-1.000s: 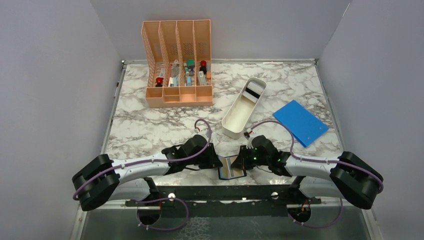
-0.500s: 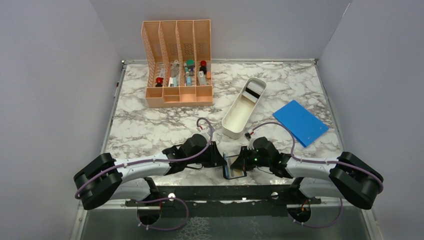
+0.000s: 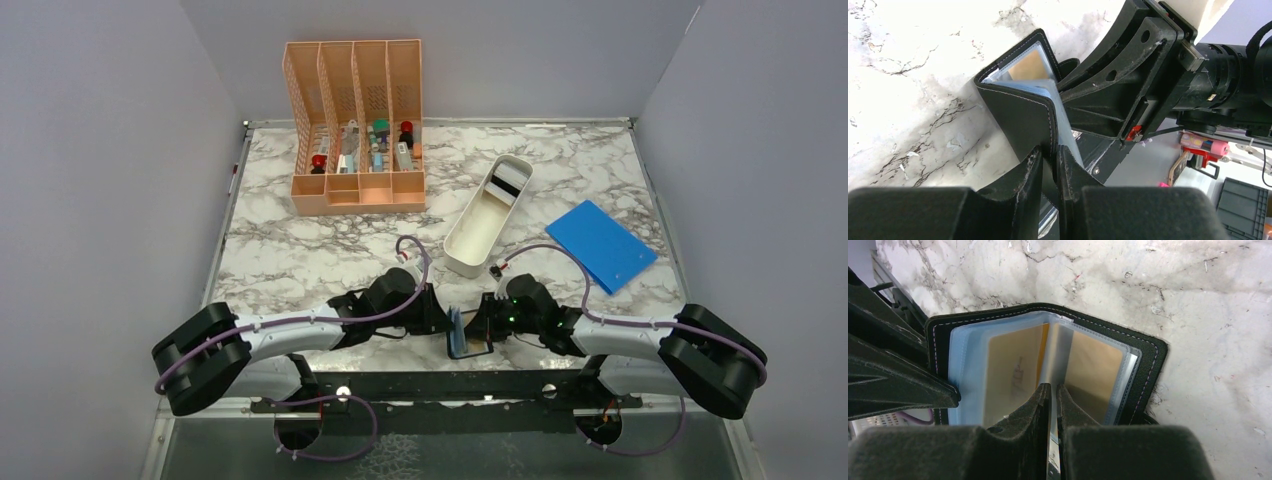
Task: Put the credit cards into the card holder
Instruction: Turn over the card slot in the card holder.
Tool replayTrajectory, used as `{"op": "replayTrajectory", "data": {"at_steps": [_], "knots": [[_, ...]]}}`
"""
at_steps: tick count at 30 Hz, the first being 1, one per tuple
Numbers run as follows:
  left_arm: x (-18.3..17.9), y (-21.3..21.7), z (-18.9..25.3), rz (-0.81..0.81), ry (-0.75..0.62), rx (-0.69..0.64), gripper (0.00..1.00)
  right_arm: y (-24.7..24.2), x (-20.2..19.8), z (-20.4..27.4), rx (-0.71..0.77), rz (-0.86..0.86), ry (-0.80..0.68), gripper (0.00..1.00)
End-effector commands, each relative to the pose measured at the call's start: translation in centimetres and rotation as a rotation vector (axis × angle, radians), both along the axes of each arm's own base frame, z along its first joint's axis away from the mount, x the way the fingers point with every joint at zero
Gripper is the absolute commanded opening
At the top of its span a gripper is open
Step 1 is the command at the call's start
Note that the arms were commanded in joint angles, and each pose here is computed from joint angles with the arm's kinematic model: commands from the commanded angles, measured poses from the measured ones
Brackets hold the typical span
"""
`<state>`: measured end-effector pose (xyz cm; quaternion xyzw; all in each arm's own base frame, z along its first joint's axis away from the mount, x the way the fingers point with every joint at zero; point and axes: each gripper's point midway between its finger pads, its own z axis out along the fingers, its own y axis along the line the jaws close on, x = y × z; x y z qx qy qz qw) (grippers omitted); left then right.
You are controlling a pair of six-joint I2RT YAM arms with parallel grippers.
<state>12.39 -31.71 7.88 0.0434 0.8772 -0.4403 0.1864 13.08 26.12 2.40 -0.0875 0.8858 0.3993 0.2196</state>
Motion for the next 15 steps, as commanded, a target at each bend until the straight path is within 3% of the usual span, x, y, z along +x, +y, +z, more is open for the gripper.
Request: {"op": "replayTrajectory", "data": {"at_steps": [1,15], "knots": [[0.5,0.2,-0.7,0.009,-0.020,0.022,0.17,-0.6,-0.4,-0.8,-0.023,-0.010,0.004,0.14],[1.1,1.6,-2.0,0.050,-0.021,0.138,0.18,-2.3,1.0,0.9,-0.091,-0.095,-0.058,0.19]]}}
